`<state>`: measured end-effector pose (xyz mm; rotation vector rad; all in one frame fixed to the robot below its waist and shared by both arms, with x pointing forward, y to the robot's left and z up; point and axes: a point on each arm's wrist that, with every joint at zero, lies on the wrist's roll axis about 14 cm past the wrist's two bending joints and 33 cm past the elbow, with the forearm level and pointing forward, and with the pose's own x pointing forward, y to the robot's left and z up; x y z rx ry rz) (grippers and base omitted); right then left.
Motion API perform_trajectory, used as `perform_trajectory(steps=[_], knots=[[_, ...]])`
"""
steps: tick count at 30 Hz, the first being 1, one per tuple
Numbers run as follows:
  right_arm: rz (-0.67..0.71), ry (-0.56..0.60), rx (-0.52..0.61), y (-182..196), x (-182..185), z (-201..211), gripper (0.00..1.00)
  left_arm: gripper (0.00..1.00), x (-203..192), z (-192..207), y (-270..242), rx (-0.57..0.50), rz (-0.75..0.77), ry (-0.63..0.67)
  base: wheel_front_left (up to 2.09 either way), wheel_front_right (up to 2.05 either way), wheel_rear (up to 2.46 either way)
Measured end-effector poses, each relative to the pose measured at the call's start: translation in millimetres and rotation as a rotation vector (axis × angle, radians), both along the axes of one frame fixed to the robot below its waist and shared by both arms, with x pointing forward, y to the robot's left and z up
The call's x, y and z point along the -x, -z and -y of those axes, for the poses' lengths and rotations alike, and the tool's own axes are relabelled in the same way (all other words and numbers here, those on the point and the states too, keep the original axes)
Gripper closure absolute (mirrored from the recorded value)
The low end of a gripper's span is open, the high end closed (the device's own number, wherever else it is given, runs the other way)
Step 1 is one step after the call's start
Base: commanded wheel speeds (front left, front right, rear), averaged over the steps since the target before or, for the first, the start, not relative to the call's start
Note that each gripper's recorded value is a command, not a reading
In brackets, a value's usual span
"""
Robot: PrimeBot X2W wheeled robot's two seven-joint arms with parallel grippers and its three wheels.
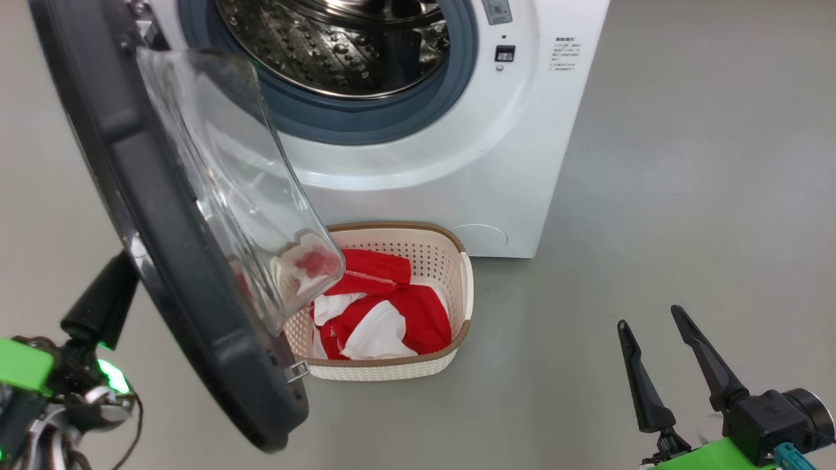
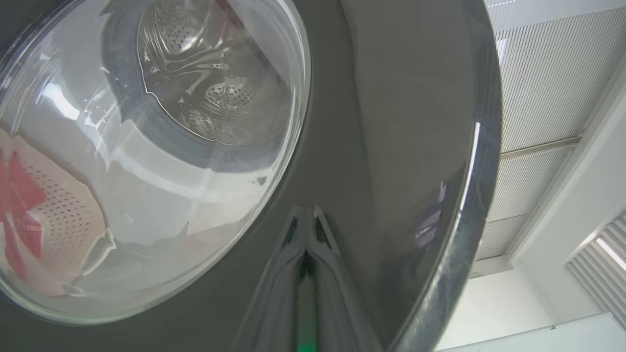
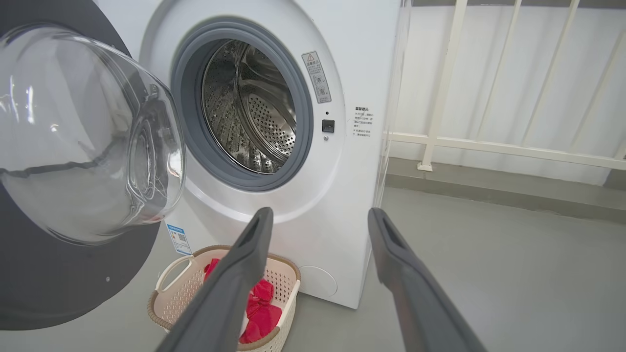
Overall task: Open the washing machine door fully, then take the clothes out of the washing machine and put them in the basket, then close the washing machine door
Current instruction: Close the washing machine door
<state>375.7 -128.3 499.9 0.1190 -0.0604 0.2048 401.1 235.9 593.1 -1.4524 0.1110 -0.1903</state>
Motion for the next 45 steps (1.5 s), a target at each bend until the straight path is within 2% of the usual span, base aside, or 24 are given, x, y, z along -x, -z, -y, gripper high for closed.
perform_trajectory(steps=[29, 45], knots=[[-0.027, 0.12, 0.0, 7, 7, 38, 0.0, 1.0, -38, 82, 20, 0.077, -0.022, 0.178, 0.0, 0.0, 0.0], [-0.037, 0.182, 0.005, 10, 10, 58, 0.0, 1.0, -72, 118, 9, 0.105, 0.04, 0.253, 0.0, 0.0, 0.0]])
